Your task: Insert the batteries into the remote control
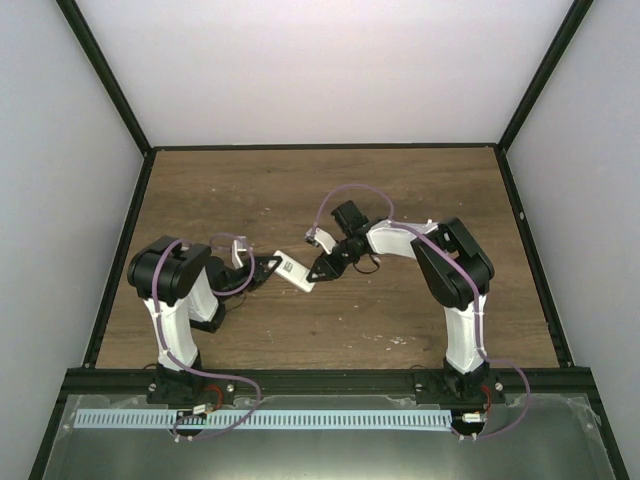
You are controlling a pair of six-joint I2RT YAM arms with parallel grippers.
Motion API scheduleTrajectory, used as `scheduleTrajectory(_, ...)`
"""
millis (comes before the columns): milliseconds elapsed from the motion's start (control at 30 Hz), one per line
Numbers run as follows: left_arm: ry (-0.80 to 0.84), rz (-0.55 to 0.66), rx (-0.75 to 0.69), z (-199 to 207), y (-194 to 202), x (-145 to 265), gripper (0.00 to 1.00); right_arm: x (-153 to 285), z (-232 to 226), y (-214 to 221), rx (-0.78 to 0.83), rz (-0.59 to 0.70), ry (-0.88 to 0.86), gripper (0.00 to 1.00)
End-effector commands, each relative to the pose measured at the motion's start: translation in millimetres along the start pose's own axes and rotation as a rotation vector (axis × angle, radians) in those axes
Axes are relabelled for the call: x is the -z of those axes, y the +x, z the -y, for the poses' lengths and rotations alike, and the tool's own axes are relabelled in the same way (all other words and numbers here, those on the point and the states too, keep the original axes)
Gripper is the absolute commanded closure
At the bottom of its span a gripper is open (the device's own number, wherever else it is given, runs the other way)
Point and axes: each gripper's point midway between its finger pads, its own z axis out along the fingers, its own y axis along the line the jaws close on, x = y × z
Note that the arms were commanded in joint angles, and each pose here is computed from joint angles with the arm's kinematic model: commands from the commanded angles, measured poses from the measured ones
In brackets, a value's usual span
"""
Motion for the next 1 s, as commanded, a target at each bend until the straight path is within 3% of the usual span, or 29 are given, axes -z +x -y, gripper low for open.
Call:
scheduleTrajectory(0, 0.139, -0.171, -0.077, 28.1, 32.0, 0.9, 1.00, -2.1, 60.1, 21.6, -0.033, -0.080, 0.219, 0.72)
scheduleTrajectory(400, 0.177, -0.258, -0.074, 31.3, 44.8, 1.0, 1.00, -7.2, 67.3, 11.0, -0.013, -0.080, 0.211, 0.71)
scheduleTrajectory(967, 0.216, -0.320, -0.077, 41.9, 58.2, -10.8, 1.00, -9.5, 68.7, -27.2, 0.006, 0.073, 0.199, 0.71)
